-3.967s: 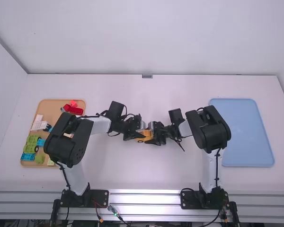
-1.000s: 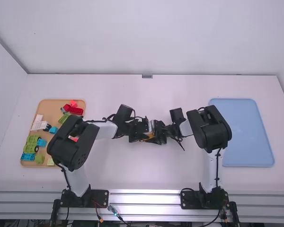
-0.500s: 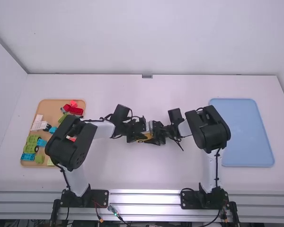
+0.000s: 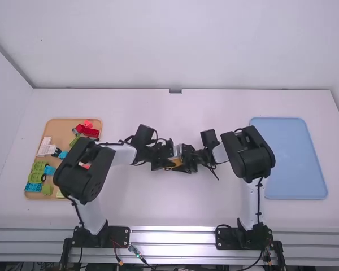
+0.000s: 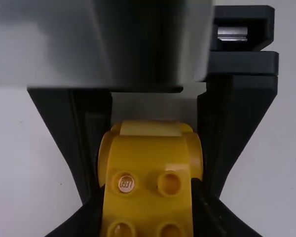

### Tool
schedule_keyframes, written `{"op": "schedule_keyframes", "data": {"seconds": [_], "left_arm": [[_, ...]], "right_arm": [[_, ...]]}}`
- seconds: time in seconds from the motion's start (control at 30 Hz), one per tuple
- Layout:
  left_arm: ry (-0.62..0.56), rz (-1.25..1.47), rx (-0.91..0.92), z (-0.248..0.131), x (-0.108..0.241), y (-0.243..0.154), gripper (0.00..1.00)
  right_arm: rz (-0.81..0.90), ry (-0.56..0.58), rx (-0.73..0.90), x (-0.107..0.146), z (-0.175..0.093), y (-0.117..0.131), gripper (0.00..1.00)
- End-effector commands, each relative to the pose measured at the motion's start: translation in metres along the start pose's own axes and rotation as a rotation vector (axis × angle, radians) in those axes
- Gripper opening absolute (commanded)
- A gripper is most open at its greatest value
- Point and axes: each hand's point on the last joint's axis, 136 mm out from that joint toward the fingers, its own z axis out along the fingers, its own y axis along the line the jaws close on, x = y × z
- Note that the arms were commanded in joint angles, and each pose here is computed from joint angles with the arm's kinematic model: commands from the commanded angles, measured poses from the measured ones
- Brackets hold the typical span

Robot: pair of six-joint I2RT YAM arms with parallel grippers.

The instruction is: Assemble lego blocks to make yellow taxi

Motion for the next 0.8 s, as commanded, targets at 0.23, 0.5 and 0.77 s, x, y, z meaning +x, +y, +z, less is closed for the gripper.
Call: {"op": "schedule_keyframes", "data": {"seconds": [0.23,0.5,0.77], "left_arm": [[-0.052,0.036,0.009,-0.012,-0.017,-0.005,0.43],[-0.045,0.014,-0.009,-0.025,-0.016,-0.001,0.54],[-0.024,-0.010,-0.069,-0.070,-0.010,0.009,0.99]], "right_arm": [[0.040,0.048,0.022,0.014,0.002,-0.005,0.52],[0.057,0.063,0.032,0.017,0.002,-0.007,0.53],[0.055,0.069,0.039,0.018,0.002,-0.009,0.53]]}}
